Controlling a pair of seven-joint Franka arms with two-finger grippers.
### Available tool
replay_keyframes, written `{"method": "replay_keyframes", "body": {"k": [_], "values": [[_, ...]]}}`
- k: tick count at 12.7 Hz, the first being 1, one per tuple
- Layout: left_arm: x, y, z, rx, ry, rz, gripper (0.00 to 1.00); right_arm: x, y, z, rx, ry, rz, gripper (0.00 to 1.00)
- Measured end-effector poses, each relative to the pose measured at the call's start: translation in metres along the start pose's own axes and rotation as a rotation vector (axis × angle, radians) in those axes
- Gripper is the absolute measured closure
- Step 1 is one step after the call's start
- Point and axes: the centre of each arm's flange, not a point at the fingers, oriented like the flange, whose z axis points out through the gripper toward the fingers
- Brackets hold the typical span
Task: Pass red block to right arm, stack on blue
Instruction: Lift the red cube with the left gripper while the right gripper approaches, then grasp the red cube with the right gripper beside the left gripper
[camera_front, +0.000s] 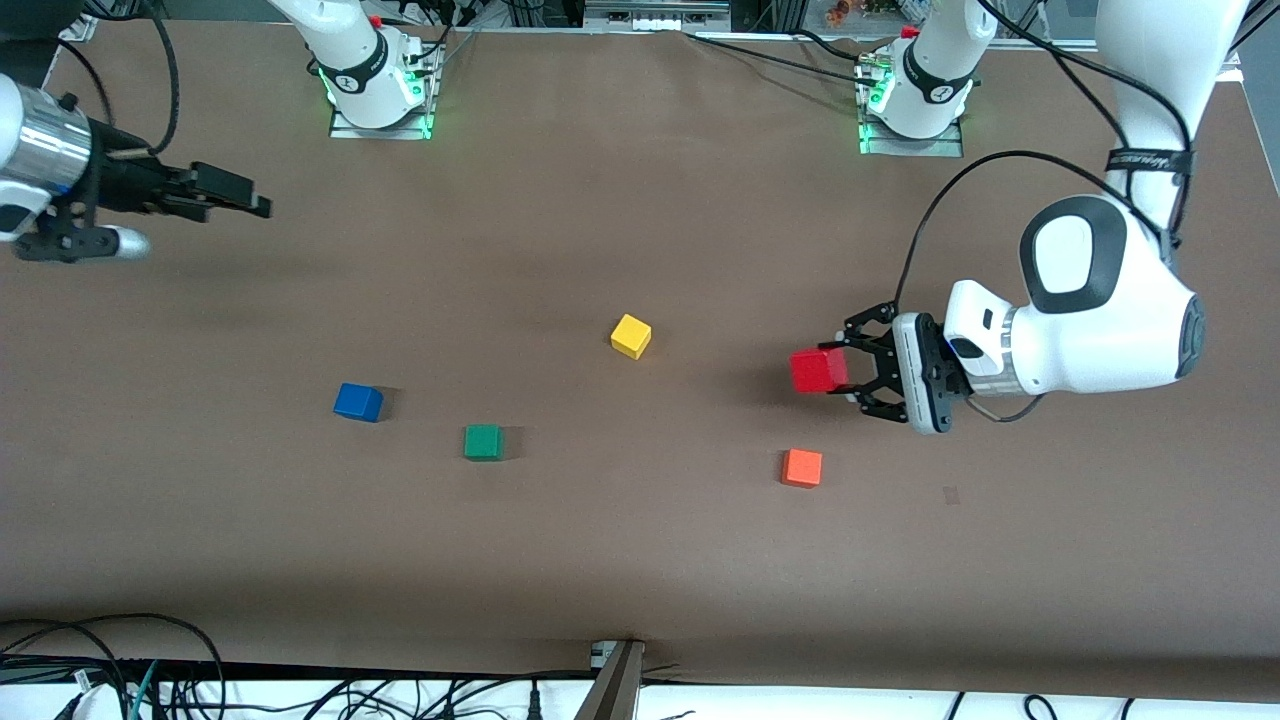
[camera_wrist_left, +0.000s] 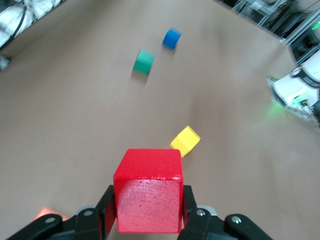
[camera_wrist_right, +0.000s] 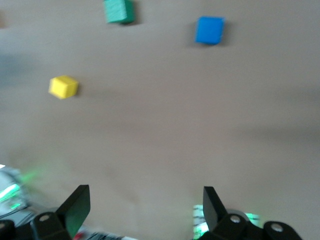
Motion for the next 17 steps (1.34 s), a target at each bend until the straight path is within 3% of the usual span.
{"method": "replay_keyframes", "body": {"k": [3, 6, 8, 10, 11, 14, 17], "values": [[-0.007, -0.021, 0.041, -0.069, 0.221, 0.173, 0.44, 0.032, -0.006, 0.040, 0.236, -0.101, 0.027, 0.00], [0.017, -0.020, 0.086, -0.118, 0.408, 0.258, 0.44, 0.073, -0.011, 0.095, 0.529, -0.212, 0.081, 0.00], [0.057, 0.003, 0.115, -0.167, 0.548, 0.231, 0.44, 0.098, -0.024, 0.128, 0.668, -0.214, 0.111, 0.00], [0.092, 0.030, 0.146, -0.214, 0.661, 0.191, 0.44, 0.107, -0.061, 0.146, 0.741, -0.173, 0.122, 0.00], [0.104, 0.040, 0.160, -0.224, 0.682, 0.179, 0.44, 0.106, -0.086, 0.151, 0.772, -0.155, 0.115, 0.00], [0.122, 0.064, 0.189, -0.257, 0.692, 0.172, 0.44, 0.099, -0.132, 0.148, 0.886, -0.122, 0.119, 0.00], [0.131, 0.075, 0.204, -0.255, 0.707, 0.151, 0.44, 0.099, -0.133, 0.142, 0.944, -0.097, 0.153, 0.00]]}}
